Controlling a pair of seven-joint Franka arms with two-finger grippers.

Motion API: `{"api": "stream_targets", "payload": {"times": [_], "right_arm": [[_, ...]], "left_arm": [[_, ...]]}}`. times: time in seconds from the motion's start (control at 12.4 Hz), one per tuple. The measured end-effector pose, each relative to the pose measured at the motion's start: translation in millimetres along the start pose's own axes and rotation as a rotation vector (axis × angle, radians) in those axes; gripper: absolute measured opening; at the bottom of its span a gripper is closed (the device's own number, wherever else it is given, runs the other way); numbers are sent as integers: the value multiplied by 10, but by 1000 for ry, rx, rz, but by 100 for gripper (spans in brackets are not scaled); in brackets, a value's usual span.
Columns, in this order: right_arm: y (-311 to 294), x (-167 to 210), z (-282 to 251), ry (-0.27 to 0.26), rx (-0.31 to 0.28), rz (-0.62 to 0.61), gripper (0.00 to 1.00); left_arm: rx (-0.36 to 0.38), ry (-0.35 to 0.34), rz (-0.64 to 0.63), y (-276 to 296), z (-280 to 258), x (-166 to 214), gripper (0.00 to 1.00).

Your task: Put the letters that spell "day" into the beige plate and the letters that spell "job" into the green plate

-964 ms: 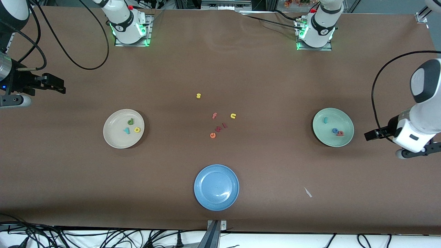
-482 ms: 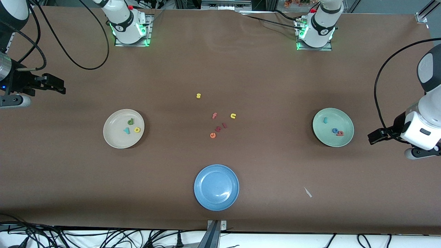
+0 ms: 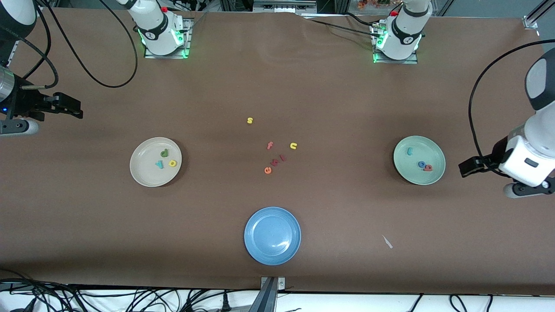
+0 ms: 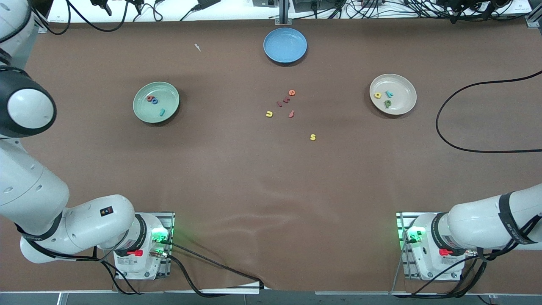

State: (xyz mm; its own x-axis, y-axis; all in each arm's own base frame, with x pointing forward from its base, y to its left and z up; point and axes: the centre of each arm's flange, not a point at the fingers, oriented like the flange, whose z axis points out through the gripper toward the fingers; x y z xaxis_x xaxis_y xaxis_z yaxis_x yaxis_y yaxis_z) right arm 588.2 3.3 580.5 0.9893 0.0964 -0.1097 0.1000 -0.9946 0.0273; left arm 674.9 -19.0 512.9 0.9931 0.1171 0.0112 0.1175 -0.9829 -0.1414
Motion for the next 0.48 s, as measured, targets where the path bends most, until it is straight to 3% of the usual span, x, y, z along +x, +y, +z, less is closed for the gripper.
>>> {"api": "stream_targets", "payload": {"times": [0.08,0.48], "right_arm": [[-1,0,-2,0,0,0,100],[-1,0,-2,1,0,0,100]], "left_arm": [[26,-18,24,63,44,4,100],[-73,-28,24,34,-183,-73,100]]}}
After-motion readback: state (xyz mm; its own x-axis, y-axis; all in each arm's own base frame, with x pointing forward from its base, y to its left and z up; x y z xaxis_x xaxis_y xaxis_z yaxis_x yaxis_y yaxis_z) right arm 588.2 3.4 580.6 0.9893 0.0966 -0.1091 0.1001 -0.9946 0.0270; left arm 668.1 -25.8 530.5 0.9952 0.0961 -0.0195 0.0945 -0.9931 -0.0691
